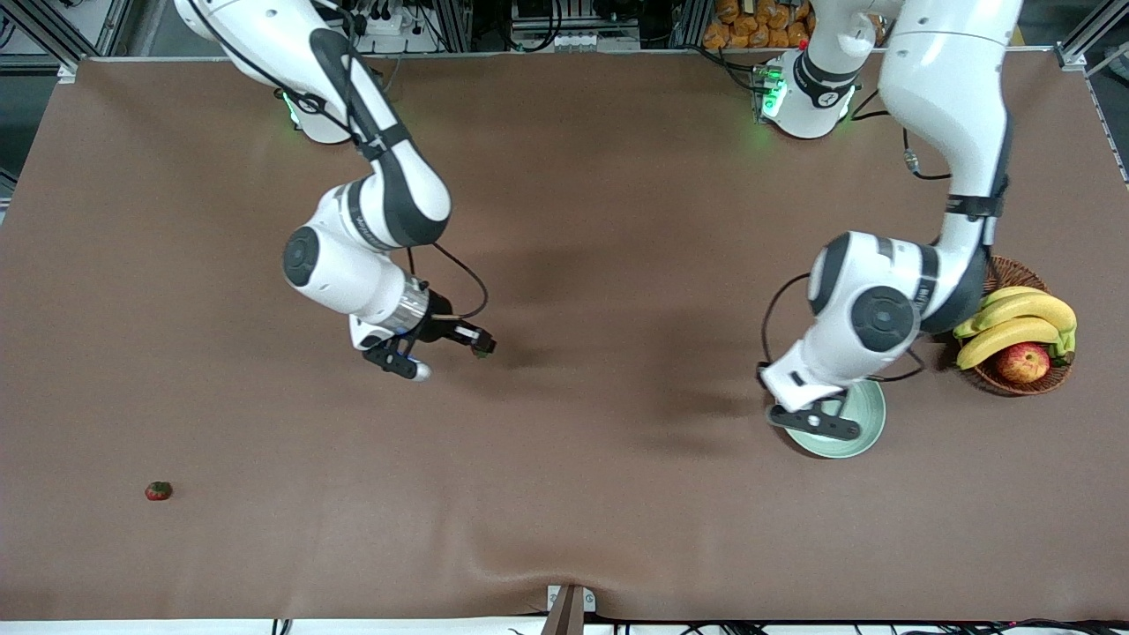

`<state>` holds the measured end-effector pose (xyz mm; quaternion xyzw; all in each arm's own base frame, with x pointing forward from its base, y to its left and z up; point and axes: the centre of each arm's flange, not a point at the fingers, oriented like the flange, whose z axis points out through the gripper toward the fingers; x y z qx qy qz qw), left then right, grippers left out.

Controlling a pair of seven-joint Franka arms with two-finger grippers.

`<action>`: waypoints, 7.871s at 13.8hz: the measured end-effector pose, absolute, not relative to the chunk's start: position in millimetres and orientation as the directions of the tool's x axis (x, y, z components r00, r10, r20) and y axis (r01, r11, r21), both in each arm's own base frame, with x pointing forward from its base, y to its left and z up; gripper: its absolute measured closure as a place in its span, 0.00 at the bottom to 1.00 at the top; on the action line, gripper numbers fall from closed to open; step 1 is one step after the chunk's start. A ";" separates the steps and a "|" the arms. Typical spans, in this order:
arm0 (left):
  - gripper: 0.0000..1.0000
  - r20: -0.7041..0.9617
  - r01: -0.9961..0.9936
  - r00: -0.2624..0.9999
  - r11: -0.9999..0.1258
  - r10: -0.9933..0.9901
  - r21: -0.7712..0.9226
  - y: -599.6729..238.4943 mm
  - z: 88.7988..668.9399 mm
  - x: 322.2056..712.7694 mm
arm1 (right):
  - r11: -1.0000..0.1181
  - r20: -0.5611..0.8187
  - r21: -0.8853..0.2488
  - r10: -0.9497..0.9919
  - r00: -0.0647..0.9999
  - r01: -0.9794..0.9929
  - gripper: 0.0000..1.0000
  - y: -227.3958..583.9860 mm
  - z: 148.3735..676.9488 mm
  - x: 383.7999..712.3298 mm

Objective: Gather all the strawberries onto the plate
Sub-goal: 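Put the left gripper's strawberry on the plate while the right gripper grasps another, then set the second strawberry mid-table with the right gripper while the left gripper returns, then grasp the strawberry with the left gripper while the right gripper grasps the last, then put the left gripper's strawberry on the plate while the right gripper lifts another, then set the last strawberry mid-table with the right gripper while the left gripper returns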

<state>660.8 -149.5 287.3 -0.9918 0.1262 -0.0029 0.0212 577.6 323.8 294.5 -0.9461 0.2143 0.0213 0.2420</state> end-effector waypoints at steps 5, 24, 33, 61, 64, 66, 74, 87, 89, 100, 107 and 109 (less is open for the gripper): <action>0.68 -0.061 -0.246 0.968 -0.969 -0.244 -0.035 -98.8 246.1 660.1 | -0.751 -0.120 -0.463 -0.474 0.872 -0.472 0.65 390.1 271.7 587.2; 0.00 -0.018 -0.226 0.974 -0.972 -0.227 0.068 -234.0 262.7 635.0 | -0.671 -0.020 -0.533 -0.599 0.801 -0.515 0.00 477.5 211.9 596.7; 0.00 0.087 -0.174 0.983 -0.973 -0.162 0.153 -359.5 256.8 610.0 | -0.807 0.001 -0.323 -0.524 0.852 -0.495 0.00 255.8 309.5 657.8; 0.69 0.233 -0.215 0.956 -0.963 -0.175 0.161 -475.4 178.0 570.0 | -0.979 0.372 0.052 -0.163 0.914 -0.195 0.05 -189.6 175.4 761.2; 0.69 0.251 -0.208 0.954 -0.964 -0.163 0.164 -472.4 187.3 579.3 | -0.980 0.379 0.051 -0.159 0.911 -0.192 0.17 -187.6 178.9 763.6; 0.69 0.238 -0.192 0.959 -0.971 -0.154 0.145 -456.5 193.8 592.2 | -0.980 0.379 0.051 -0.159 0.911 -0.192 0.17 -187.6 179.0 763.6; 0.69 0.164 -0.250 0.956 -0.968 -0.244 0.017 -280.2 256.0 635.7 | -0.979 0.357 0.051 -0.169 0.919 -0.200 0.19 -190.5 168.0 756.6; 0.69 0.050 -0.378 0.924 -0.926 -0.379 -0.019 -82.8 213.1 645.3 | -0.982 0.335 0.023 -0.167 0.927 -0.185 0.67 -177.7 184.8 760.6; 0.64 0.051 -0.376 0.925 -0.927 -0.376 -0.016 -79.9 202.9 647.2 | -0.983 0.286 -0.024 -0.182 0.941 -0.183 0.67 -153.5 199.5 764.1; 0.00 0.126 -0.432 0.894 -0.902 -0.429 -0.006 -117.1 234.8 657.3 | -0.845 0.027 -0.212 -0.507 0.861 -0.491 0.67 156.3 259.0 754.7; 0.00 0.170 -0.436 0.889 -0.899 -0.425 0.030 -161.0 252.5 657.7 | -0.785 0.023 -0.284 -0.580 0.814 -0.551 0.67 333.9 254.0 701.3; 0.00 0.171 -0.433 0.890 -0.900 -0.422 0.036 -168.0 253.0 656.0 | -0.802 0.040 -0.293 -0.554 0.832 -0.520 0.67 374.3 237.2 680.1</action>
